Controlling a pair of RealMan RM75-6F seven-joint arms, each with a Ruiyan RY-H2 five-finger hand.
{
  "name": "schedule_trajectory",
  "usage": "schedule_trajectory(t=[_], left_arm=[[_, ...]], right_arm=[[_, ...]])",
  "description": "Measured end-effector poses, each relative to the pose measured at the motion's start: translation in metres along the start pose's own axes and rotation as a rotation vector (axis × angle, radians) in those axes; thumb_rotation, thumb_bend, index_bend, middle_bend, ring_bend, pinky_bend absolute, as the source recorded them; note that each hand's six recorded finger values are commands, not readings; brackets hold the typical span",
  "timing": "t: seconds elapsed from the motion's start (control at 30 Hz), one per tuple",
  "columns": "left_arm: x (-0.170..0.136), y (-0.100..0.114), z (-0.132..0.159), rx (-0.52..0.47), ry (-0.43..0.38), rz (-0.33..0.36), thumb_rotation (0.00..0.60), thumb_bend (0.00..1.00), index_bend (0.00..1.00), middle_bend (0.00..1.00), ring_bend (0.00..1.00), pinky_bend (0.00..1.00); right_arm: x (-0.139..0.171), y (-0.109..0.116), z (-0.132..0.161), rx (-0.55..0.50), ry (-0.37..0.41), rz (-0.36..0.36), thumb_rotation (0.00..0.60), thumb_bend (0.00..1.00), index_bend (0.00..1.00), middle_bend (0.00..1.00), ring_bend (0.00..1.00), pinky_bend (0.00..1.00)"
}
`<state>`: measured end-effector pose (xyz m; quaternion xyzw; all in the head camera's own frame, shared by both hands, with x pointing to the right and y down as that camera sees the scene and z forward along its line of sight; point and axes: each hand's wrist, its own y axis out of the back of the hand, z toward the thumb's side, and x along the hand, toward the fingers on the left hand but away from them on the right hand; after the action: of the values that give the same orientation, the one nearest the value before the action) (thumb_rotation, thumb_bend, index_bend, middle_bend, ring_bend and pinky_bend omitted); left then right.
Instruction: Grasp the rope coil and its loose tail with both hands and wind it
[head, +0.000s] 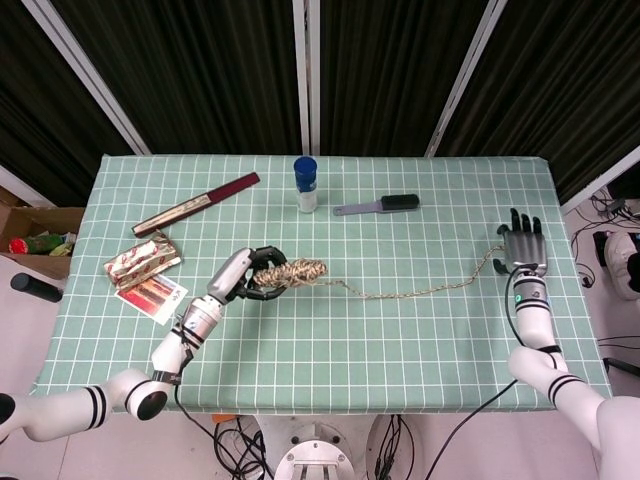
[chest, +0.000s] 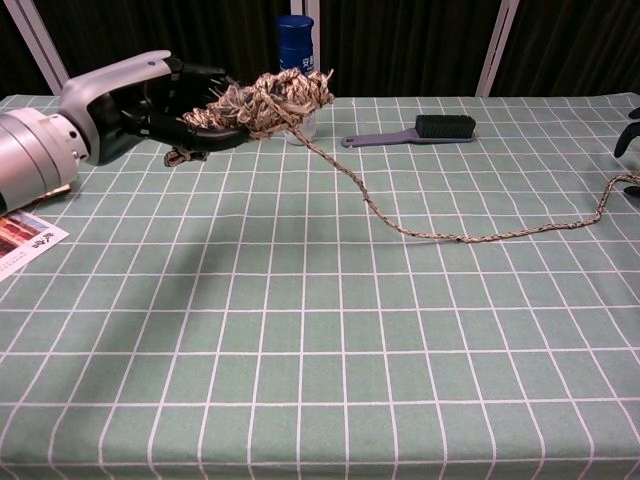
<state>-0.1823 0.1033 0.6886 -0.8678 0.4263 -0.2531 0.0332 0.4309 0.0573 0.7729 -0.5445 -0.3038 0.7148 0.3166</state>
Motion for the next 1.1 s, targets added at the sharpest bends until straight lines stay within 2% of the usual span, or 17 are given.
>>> schedule_trajectory(t=[0.5,1.1], left_arm=[[0.002,-0.004,0.001,0.000,0.004,-0.012,0.600,0.43,0.75,0.81,0.72,0.84],[0.003,-0.006,0.001,-0.002,0.007,-0.024,0.600,0.43,0.75,0.81,0.72,0.84]], right_arm=[[-0.003,-0.010,0.008,-0.012,0.012,0.003,0.600,0.34,0.43,0.00,0.00,0.00],[0.001,-0.010,0.012,-0.024,0.031,-0.018,0.600,0.38,0.58,0.00,0.00,0.00]])
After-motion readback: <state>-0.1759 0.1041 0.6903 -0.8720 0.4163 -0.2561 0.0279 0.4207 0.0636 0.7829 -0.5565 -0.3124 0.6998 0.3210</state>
